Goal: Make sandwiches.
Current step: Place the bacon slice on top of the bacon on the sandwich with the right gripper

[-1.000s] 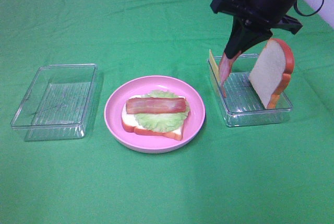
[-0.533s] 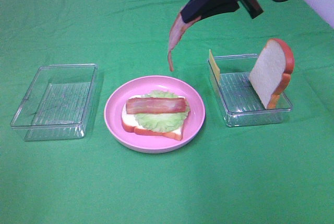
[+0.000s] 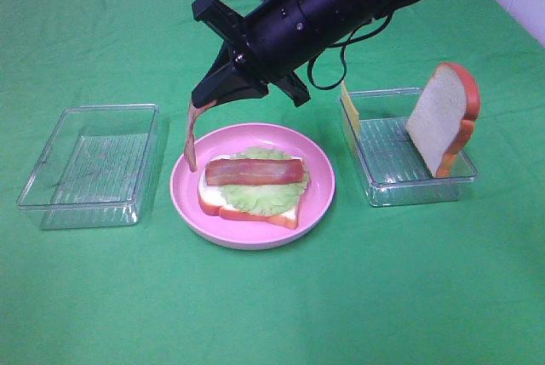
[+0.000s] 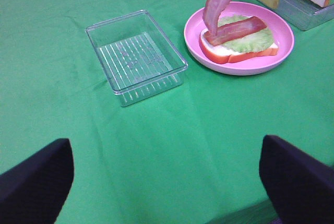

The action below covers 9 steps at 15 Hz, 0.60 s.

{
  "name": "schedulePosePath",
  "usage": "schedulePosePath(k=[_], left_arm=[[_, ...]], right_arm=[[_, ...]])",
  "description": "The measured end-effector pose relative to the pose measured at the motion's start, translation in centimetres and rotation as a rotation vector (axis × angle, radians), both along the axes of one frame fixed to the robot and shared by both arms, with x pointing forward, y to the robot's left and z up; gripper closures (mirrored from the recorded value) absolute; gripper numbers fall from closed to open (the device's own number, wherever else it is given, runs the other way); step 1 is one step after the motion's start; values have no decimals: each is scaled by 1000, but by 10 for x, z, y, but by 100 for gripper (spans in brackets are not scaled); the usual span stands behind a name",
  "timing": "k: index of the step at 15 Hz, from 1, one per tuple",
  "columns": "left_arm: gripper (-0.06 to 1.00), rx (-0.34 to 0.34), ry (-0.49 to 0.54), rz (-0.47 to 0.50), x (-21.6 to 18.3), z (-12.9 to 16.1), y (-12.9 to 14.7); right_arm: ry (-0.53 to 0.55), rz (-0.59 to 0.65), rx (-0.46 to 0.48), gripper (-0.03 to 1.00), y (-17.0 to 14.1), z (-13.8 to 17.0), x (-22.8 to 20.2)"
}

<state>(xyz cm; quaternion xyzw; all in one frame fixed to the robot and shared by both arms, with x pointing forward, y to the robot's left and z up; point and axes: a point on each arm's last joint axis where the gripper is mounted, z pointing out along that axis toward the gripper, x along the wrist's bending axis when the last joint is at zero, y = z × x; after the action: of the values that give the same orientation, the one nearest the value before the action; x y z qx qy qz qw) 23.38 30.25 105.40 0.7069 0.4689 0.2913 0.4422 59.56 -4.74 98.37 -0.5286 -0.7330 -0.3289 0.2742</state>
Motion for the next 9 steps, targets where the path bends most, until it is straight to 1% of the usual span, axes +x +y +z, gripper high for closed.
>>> schedulePosePath(k=[3, 5, 6, 7, 8, 9], left_arm=[[4, 0, 0, 0, 0, 0, 0], [4, 0, 0, 0, 0, 0, 0], [4, 0, 0, 0, 0, 0, 0], [4, 0, 0, 0, 0, 0, 0], [4, 0, 0, 0, 0, 0, 0], [4, 0, 0, 0, 0, 0, 0]], right_arm=[[50, -40, -13, 97, 4, -30, 8], [59, -46, -39, 97, 3, -40, 10], [51, -51, -76, 97, 1, -43, 11], [61, -56, -190, 97, -6, -50, 10], [61, -56, -190, 97, -6, -50, 10], [60, -62, -313, 97, -15, -57, 10]])
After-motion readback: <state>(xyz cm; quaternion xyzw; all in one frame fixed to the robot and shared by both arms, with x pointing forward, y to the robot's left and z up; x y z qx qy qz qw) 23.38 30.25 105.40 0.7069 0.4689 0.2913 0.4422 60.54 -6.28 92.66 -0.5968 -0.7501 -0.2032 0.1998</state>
